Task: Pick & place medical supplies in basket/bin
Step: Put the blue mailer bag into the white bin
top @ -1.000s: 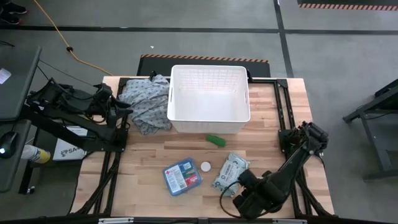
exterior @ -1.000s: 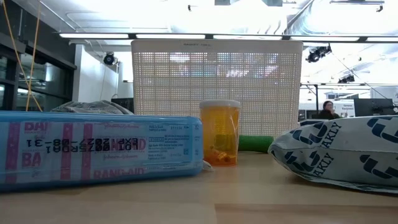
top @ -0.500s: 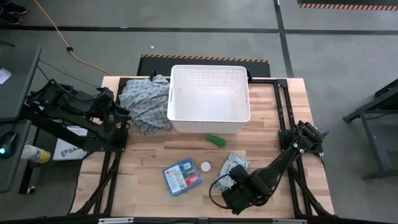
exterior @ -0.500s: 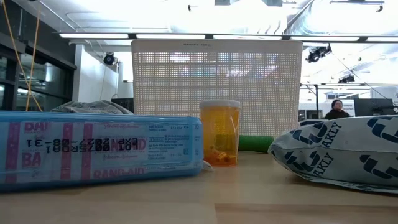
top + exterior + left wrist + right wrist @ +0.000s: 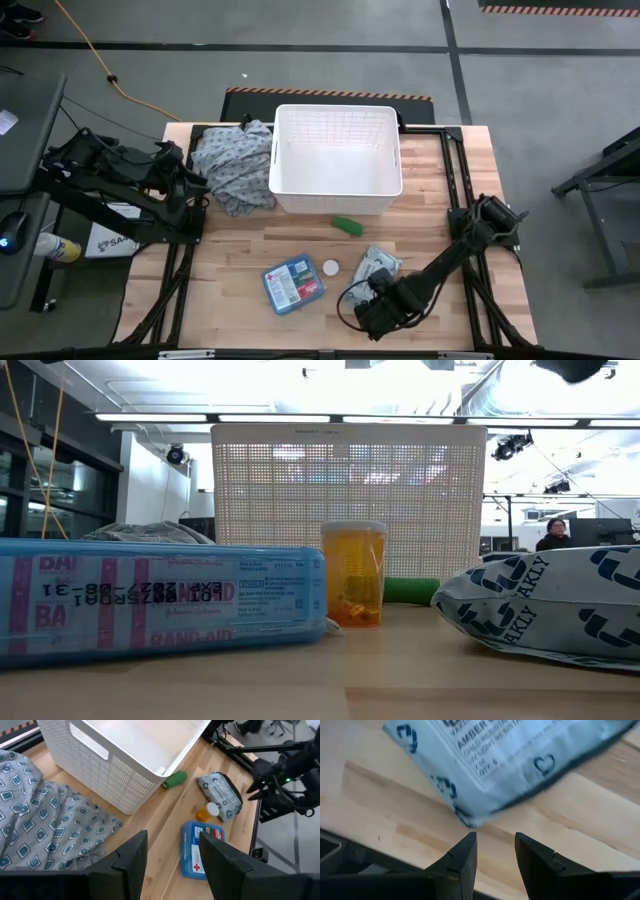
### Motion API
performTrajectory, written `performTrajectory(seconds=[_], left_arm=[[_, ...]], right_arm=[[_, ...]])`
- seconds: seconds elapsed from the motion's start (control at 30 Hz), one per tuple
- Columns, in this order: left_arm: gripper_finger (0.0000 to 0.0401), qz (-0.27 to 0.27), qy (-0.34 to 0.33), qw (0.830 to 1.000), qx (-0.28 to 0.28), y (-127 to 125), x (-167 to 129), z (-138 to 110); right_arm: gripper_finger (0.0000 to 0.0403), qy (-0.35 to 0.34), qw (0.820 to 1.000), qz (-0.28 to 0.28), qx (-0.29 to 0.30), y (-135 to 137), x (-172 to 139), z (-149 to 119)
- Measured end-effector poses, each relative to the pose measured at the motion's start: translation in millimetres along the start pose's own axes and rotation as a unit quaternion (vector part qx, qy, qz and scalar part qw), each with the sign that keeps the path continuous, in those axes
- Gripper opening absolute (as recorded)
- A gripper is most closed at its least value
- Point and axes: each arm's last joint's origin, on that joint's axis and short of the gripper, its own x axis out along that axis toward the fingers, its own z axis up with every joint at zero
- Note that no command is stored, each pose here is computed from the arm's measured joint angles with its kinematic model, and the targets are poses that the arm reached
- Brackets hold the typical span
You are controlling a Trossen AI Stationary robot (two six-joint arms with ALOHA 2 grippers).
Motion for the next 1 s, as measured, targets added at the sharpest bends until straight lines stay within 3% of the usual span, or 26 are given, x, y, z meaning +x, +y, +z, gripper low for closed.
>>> performTrajectory(seconds=[0.7, 1.0], left_arm=[[0.0211, -0.002, 0.003, 1.0, 0.0, -0.1, 0.0, -0.2], [0.0211, -0.002, 0.003, 1.0, 0.007, 0.0, 0.0, -0.3]], right_arm=[[0.0124, -0.024, 0.999, -0.004, 0.026, 1.2, 9.3, 23.8], [0.0124, -0.001, 0.999, -0.033, 0.038, -5.0, 9.0, 16.5]])
